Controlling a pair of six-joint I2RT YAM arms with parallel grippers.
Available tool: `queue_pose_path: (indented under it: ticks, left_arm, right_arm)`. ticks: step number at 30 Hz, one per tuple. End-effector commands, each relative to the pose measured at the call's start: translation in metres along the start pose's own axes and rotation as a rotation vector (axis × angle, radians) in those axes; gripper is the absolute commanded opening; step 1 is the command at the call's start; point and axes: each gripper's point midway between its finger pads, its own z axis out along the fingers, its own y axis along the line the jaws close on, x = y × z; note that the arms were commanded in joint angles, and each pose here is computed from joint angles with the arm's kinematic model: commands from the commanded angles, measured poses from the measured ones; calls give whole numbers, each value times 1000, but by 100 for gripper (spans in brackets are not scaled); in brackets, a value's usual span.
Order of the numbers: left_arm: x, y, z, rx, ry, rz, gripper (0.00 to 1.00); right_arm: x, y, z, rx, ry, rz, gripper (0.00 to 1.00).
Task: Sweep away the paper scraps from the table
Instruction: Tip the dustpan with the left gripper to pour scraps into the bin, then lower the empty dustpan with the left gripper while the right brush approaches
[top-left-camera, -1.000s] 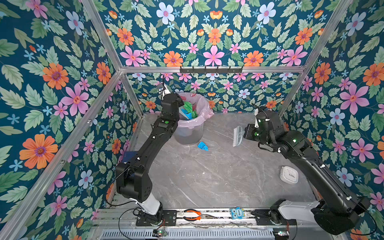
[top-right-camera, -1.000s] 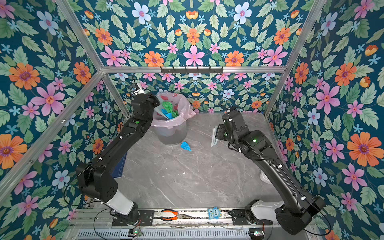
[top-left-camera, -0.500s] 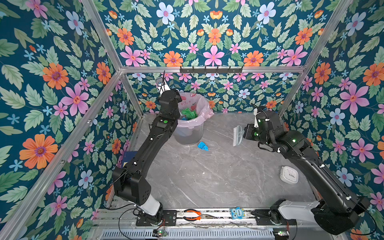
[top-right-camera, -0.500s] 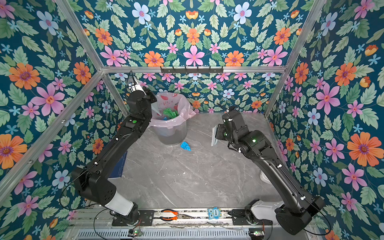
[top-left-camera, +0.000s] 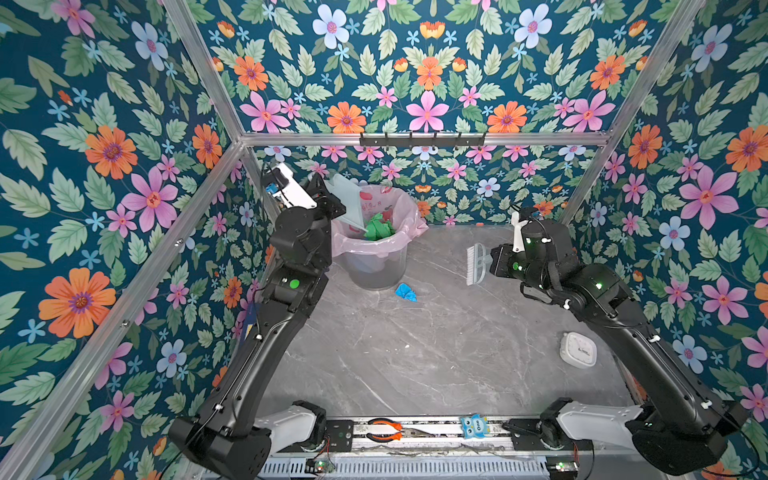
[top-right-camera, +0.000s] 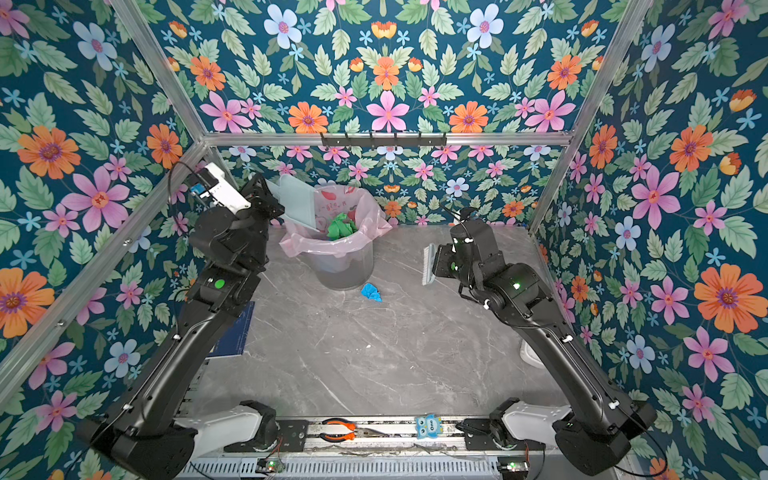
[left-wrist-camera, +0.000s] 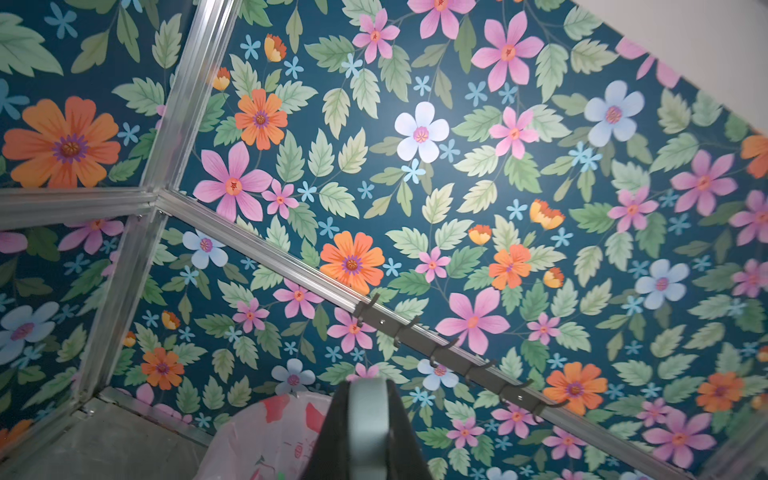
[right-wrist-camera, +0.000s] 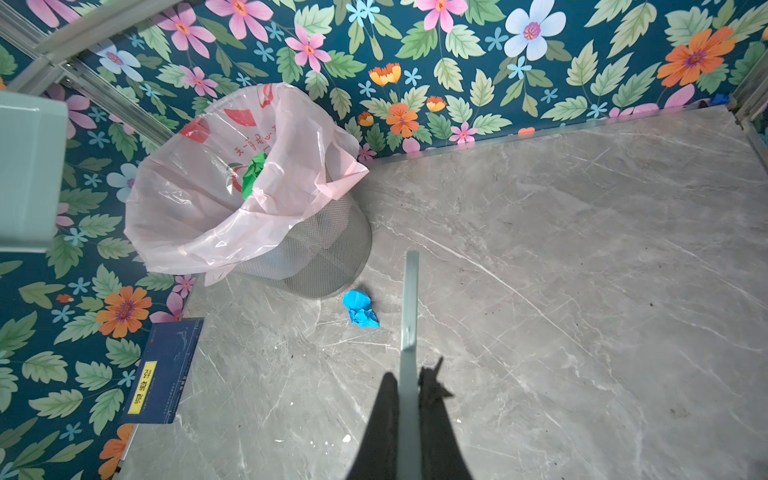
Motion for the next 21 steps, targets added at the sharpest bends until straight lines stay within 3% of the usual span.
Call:
queue_pose_path:
  ticks: [1,12,21]
  left_arm:
    - [7,1,-17,48,37,-114,0]
    - [63,46,-91,71,195,-337,0]
    - [126,87,-117,42,240,-479,0]
  right_arm:
    - [-5,10,-3,-61,-27,-25,0]
    - [0,2,-4,-39,-43,-126,0]
    - [11,2,10,-22,22,-167,0]
